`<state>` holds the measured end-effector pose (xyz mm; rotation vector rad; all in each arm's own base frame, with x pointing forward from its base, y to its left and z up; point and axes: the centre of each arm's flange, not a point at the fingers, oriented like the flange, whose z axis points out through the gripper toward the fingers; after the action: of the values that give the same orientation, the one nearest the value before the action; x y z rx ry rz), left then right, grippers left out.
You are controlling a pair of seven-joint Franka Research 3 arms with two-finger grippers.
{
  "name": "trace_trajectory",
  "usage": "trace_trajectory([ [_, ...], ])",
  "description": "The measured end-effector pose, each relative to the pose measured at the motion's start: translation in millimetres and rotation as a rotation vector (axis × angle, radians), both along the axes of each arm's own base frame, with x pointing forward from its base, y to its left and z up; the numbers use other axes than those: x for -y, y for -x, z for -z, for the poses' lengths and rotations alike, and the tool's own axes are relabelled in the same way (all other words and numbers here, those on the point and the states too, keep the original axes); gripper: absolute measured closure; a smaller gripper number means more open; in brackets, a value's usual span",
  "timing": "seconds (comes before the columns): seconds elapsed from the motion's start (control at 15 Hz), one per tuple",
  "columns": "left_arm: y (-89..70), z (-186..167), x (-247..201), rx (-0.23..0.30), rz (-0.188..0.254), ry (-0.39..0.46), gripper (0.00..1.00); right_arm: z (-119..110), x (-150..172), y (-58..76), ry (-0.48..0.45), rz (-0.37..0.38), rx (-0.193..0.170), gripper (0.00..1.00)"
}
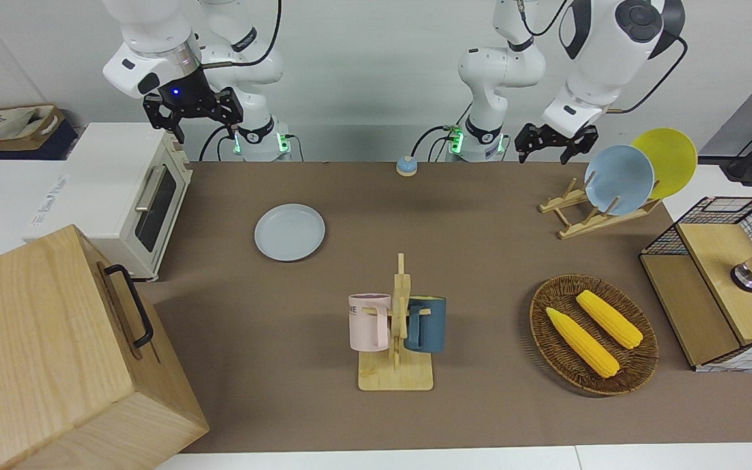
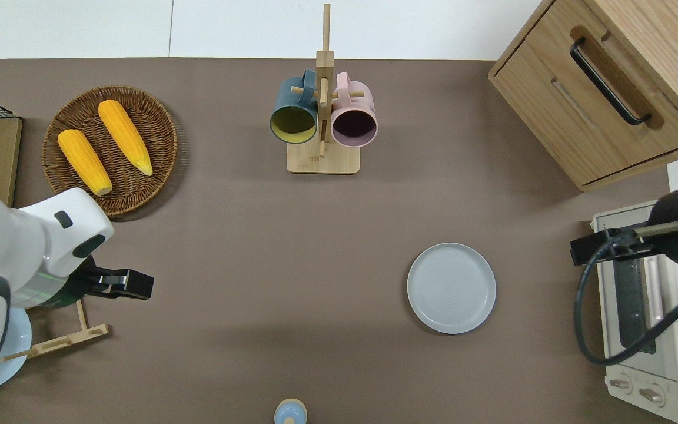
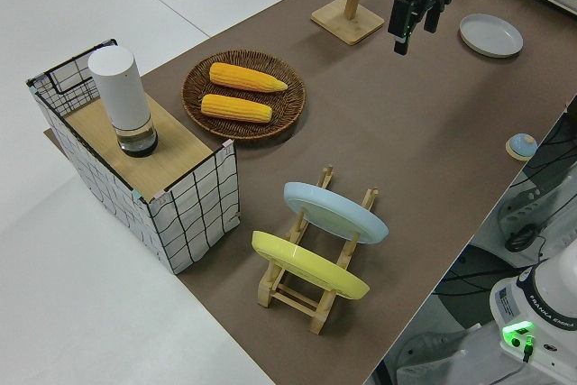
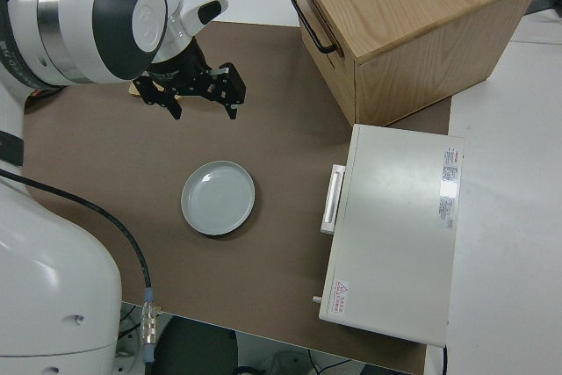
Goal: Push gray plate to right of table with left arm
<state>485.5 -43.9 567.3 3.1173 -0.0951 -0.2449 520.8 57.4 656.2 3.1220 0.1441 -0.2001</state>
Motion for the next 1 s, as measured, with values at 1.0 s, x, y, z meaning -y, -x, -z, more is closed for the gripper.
trace_trajectory([
  [1.0, 3.3, -65, -28, 0.063, 0.009, 0.02, 0.0, 0, 0, 0.0, 0.0, 0.0, 0.0, 0.01],
])
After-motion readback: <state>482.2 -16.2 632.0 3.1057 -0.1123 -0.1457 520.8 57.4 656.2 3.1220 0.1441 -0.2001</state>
